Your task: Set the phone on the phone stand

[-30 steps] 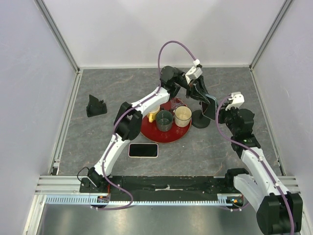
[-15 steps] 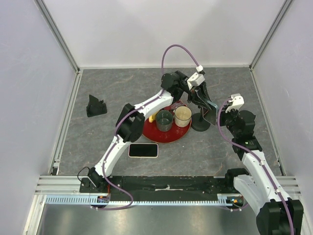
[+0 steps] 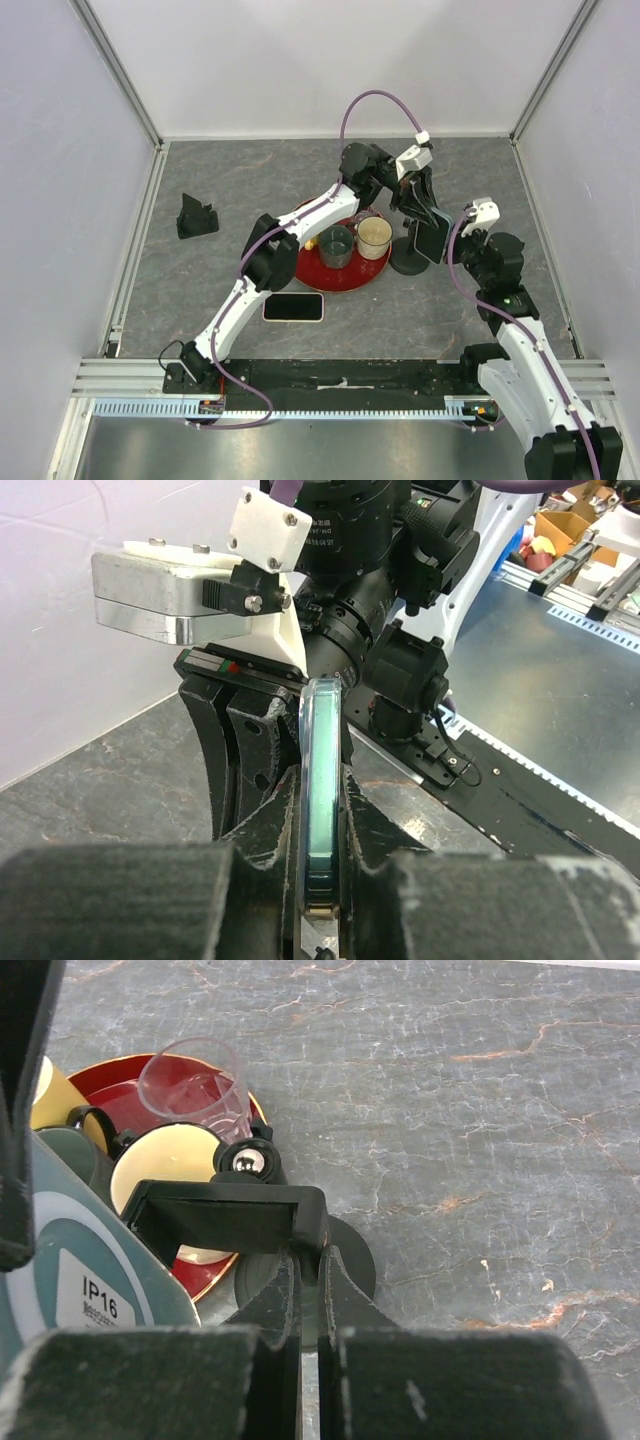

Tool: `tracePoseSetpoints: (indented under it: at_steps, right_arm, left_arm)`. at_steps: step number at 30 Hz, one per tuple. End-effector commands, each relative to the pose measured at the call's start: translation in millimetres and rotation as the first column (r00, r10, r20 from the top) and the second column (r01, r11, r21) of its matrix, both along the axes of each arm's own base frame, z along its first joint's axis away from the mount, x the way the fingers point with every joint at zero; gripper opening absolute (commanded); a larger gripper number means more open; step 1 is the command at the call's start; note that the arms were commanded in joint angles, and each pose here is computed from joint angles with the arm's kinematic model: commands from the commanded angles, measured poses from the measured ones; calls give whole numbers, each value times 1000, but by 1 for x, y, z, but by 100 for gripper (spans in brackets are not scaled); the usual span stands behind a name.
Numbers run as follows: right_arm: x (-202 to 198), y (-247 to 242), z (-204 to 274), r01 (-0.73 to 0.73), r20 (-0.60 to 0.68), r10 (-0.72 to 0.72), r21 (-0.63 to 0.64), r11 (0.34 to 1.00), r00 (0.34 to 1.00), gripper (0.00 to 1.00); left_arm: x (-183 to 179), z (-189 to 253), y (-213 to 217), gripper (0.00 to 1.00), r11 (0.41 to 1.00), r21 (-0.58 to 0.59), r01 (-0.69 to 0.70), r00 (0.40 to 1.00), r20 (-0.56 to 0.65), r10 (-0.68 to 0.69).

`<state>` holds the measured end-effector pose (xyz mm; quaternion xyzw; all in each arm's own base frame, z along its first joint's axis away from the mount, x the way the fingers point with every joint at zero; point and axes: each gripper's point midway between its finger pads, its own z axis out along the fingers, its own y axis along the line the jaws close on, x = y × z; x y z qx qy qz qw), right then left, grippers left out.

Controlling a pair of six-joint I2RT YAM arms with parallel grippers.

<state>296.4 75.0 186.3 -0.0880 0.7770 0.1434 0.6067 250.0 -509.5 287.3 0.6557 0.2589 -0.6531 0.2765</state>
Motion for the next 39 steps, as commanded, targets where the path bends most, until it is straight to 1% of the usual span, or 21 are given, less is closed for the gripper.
tracePoseSetpoints:
  at_steps: [1,3,6,8,9,13,18,19,22,25,30,31,32,33,37,39]
  right_arm:
    - [-27,50,38,-227,79,216,166,960,973,0]
    - [-33,51,42,-250,96,237,147,957,967,0]
    - [-41,54,44,-274,105,260,160,948,960,0]
    - [-45,54,45,-279,110,264,163,946,958,0]
    - [-47,54,44,-279,110,263,167,946,959,0]
    - [-51,52,45,-271,124,252,167,948,960,0]
    - [-49,52,37,-262,106,246,169,950,963,0]
    - [-48,51,37,-258,108,242,167,952,964,0]
    - [-48,48,38,-242,118,225,165,956,967,0]
    - [-47,49,37,-244,111,228,166,956,967,0]
    - [-46,49,34,-238,102,223,176,955,969,0]
    - [-47,48,33,-235,101,220,176,956,970,0]
    - [-47,47,33,-226,99,211,176,958,972,0]
    - [-47,45,35,-220,109,203,177,959,973,0]
    - [-47,45,33,-218,103,202,175,960,974,0]
    - [-46,46,32,-222,98,208,171,960,973,0]
  left_arm:
    - [-53,7,-3,2,989,-39,145,978,158,-137]
    - [-60,10,-3,2,987,-50,155,976,165,-145]
    - [-64,5,-3,2,986,-33,163,976,153,-156]
    - [-66,3,-2,2,986,-31,162,976,155,-155]
    - [-68,5,1,2,986,-50,159,973,175,-149]
    - [-66,1,0,2,987,-53,153,976,166,-142]
    - [-54,-3,-3,2,989,-76,129,980,159,-116]
    - [-52,-6,-4,2,990,-64,128,982,149,-117]
    - [-37,-11,-3,2,992,-77,100,985,147,-88]
    - [-24,-14,-2,2,992,-92,83,985,160,-68]
    - [-14,-22,2,2,991,-111,75,979,196,-52]
    - [-10,-25,5,2,993,-103,57,983,182,-37]
    - [-7,-21,8,2,987,-152,43,978,210,-11]
    - [-6,-21,9,2,986,-160,40,977,215,-5]
    - [4,-19,16,2,986,-163,23,974,227,15]
    - [10,-20,18,2,987,-162,5,977,213,30]
